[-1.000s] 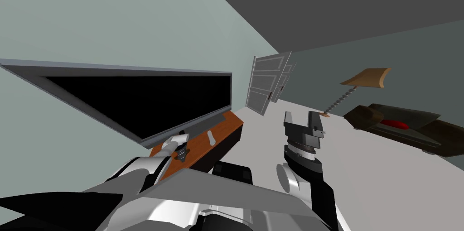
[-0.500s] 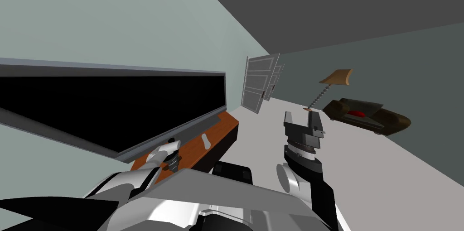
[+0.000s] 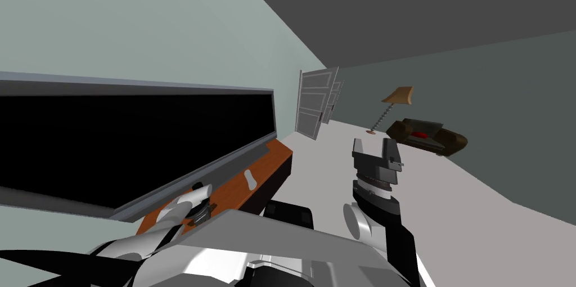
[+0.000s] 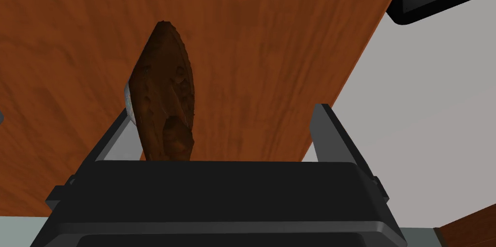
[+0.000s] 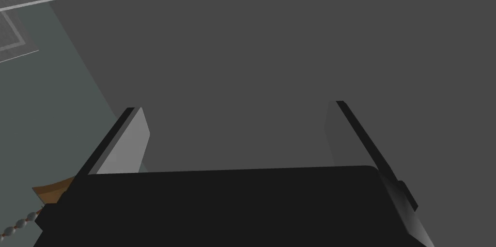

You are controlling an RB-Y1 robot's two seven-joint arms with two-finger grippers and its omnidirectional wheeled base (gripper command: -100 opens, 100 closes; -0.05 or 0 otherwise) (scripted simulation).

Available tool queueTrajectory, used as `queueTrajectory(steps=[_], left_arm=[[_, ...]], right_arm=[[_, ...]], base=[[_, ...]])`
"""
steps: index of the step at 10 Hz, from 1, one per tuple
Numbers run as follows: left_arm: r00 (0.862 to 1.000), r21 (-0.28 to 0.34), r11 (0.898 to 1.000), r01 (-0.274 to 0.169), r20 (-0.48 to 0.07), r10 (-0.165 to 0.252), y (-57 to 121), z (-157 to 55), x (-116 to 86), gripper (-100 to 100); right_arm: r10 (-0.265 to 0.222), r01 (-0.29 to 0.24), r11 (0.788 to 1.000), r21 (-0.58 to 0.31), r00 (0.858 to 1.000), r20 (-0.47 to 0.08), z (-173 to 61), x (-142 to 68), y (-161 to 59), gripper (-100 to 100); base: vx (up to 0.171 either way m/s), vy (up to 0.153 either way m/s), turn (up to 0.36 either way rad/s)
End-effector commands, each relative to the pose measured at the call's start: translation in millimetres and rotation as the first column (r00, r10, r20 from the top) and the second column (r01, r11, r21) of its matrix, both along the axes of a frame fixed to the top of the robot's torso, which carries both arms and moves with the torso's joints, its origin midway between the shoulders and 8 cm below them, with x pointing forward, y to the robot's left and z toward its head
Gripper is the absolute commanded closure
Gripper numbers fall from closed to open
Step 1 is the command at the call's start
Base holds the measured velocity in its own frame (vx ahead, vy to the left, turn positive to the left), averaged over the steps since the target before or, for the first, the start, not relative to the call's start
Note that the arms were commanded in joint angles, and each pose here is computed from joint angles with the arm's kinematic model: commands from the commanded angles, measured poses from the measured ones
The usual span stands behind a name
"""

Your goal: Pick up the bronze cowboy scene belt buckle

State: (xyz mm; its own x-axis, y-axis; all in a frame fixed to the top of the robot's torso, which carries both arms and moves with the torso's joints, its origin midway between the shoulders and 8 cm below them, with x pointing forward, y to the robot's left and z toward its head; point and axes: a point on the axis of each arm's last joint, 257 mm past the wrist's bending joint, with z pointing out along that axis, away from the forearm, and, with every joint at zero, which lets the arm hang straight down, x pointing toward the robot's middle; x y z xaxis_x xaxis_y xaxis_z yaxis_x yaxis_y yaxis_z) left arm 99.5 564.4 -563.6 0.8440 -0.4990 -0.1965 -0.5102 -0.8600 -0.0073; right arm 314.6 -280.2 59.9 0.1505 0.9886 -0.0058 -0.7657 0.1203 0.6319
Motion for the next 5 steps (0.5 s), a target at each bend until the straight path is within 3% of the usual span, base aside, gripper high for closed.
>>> queueTrajectory(steps=[1, 2, 3, 4, 5], left_arm=[[0.999, 0.011, 0.999, -0.047, 0.019, 0.047, 16.6, 2.9, -24.7, -100], [0.998, 0.012, 0.998, -0.057, -0.008, 0.057, 17.3, 1.2, -45.8, -100], [0.998, 0.012, 0.998, -0.057, -0.008, 0.057, 17.3, 1.2, -45.8, -100], [0.996, 0.025, 0.996, -0.088, -0.001, 0.088, 28.2, 4.8, -68.4, -100], [0.996, 0.022, 0.995, -0.093, -0.007, 0.093, 27.1, 4.0, -71.9, -100]], right_arm=[[0.000, 0.000, 1.000, 0.000, 1.000, 0.000, 0.0, 0.0, 0.0, 0], [0.000, 0.000, 1.000, 0.000, 1.000, 0.000, 0.0, 0.0, 0.0, 0], [0.000, 0.000, 1.000, 0.000, 1.000, 0.000, 0.0, 0.0, 0.0, 0], [0.000, 0.000, 1.000, 0.000, 1.000, 0.000, 0.0, 0.0, -0.1, 0], [0.000, 0.000, 1.000, 0.000, 1.000, 0.000, 0.0, 0.0, 0.0, 0]], base=[[0.063, -0.029, -0.433], [0.047, -0.012, -0.151], [0.015, -0.007, 0.069], [0.017, -0.019, -0.242], [0.022, -0.011, -0.156]])
